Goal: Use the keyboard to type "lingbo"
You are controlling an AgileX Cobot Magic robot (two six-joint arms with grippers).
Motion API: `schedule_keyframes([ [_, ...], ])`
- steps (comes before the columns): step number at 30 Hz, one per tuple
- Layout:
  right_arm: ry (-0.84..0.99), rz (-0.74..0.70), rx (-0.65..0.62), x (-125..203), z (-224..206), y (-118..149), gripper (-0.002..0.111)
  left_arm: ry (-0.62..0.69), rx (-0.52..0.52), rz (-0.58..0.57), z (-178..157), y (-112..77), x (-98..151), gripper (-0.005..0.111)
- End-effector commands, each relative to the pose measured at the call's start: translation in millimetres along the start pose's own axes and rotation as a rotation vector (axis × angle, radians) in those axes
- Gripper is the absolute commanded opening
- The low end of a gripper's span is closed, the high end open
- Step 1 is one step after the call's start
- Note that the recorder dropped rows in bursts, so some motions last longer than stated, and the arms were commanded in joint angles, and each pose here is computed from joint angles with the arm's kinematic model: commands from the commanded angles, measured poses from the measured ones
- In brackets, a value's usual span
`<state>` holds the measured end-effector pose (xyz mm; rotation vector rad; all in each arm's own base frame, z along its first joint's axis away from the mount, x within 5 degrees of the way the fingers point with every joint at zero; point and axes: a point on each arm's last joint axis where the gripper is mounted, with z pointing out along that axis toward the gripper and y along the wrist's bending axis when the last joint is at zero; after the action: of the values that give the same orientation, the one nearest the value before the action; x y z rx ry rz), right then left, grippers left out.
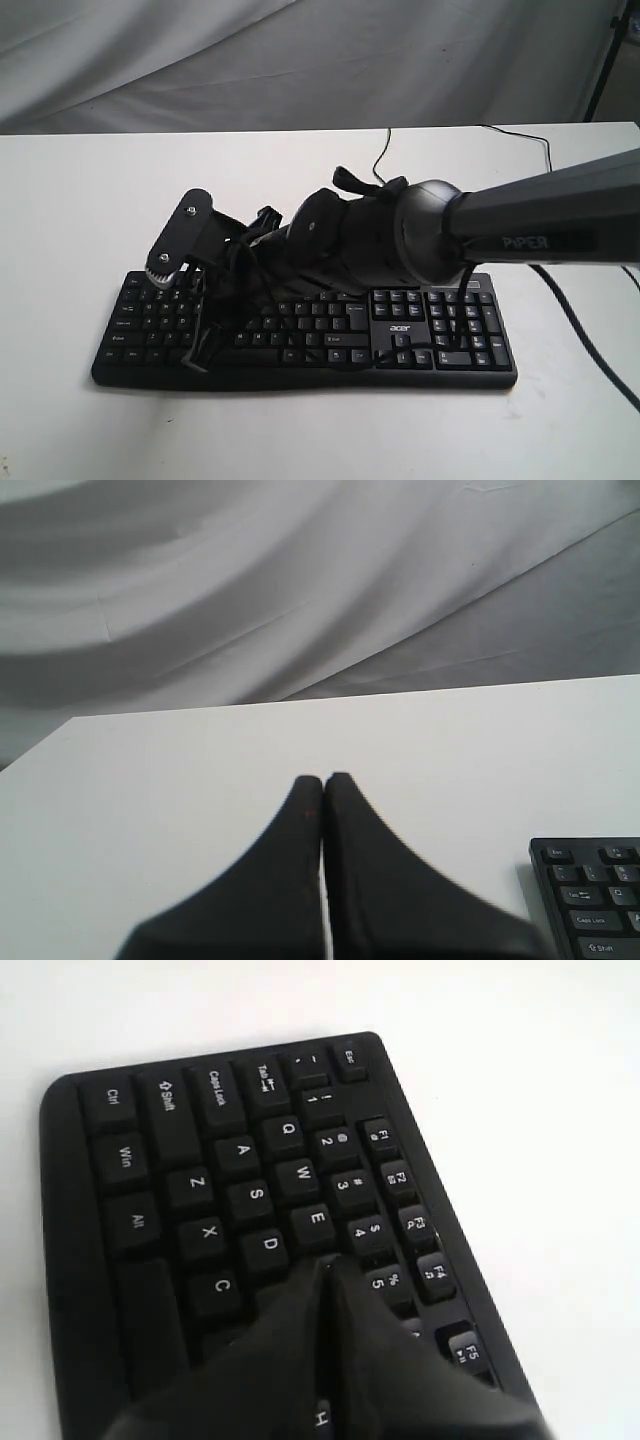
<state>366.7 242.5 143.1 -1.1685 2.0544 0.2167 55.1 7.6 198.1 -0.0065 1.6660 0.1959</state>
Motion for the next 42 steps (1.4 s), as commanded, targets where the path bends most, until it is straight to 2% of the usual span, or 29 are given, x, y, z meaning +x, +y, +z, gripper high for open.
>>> schedule_keyframes([
  [1, -0.002, -0.015, -0.005, 0, -12, 2, 0.000, 0.002, 0.004, -0.003, 1, -0.4, 1, 0.001],
  [8, 0.030, -0.001, 0.004, 15, -27, 9, 0.000, 0.002, 0.004, -0.003, 1, -0.4, 1, 0.001],
  [18, 0.069, 0.004, -0.009, 26, -9, 17, 0.000, 0.002, 0.004, -0.003, 1, -0.4, 1, 0.001],
  [27, 0.040, -0.010, -0.017, 13, 1, 19, 0.000, 0.002, 0.004, -0.003, 1, -0.4, 1, 0.001],
  [42, 0.068, 0.004, -0.036, 22, 9, 20, 0.000, 0.002, 0.004, -0.003, 1, -0.4, 1, 0.001],
])
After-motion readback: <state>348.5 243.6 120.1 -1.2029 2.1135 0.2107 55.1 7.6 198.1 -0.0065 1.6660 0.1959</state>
